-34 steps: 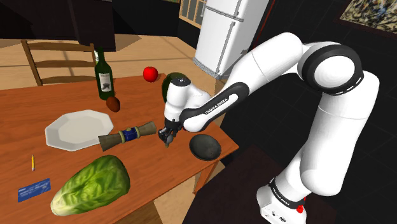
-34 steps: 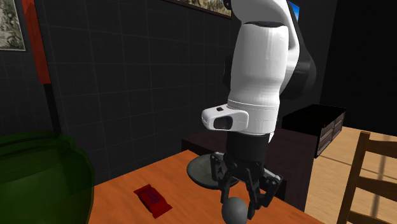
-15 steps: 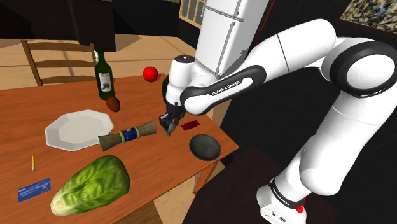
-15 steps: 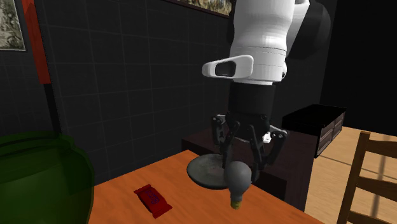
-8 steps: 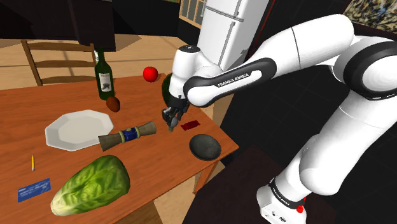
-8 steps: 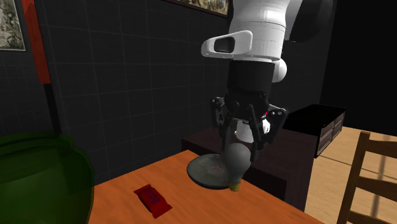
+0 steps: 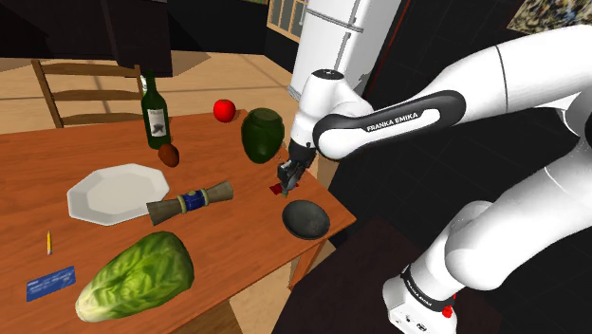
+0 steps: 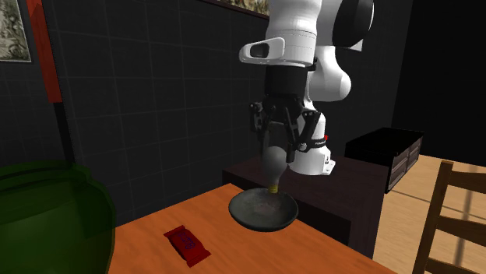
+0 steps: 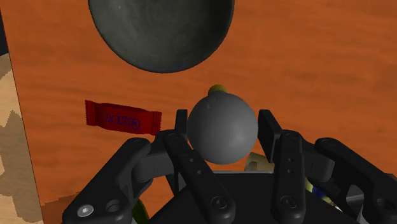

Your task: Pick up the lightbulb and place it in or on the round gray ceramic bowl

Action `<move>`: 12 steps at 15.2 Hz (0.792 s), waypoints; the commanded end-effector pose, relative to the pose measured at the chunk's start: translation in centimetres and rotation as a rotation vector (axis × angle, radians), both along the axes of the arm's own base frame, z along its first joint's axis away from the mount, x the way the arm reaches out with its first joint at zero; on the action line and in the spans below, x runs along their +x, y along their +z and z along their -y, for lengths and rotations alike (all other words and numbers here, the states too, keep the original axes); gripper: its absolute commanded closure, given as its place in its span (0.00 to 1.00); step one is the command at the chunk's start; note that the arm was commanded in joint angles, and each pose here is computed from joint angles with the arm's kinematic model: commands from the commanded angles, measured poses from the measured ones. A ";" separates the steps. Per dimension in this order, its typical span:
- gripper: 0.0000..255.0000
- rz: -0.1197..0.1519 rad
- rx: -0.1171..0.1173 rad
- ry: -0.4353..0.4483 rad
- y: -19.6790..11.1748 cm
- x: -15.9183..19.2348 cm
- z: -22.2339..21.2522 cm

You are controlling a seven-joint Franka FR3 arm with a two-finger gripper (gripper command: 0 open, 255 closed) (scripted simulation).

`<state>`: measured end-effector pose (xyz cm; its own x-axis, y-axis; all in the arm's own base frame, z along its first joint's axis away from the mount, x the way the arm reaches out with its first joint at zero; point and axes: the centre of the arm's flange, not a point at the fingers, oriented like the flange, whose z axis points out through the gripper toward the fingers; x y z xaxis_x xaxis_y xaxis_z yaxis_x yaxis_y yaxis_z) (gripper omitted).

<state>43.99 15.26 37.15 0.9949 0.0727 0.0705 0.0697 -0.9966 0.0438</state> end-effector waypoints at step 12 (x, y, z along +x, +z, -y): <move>1.00 0.000 0.001 0.001 -0.6 -7.0 7.4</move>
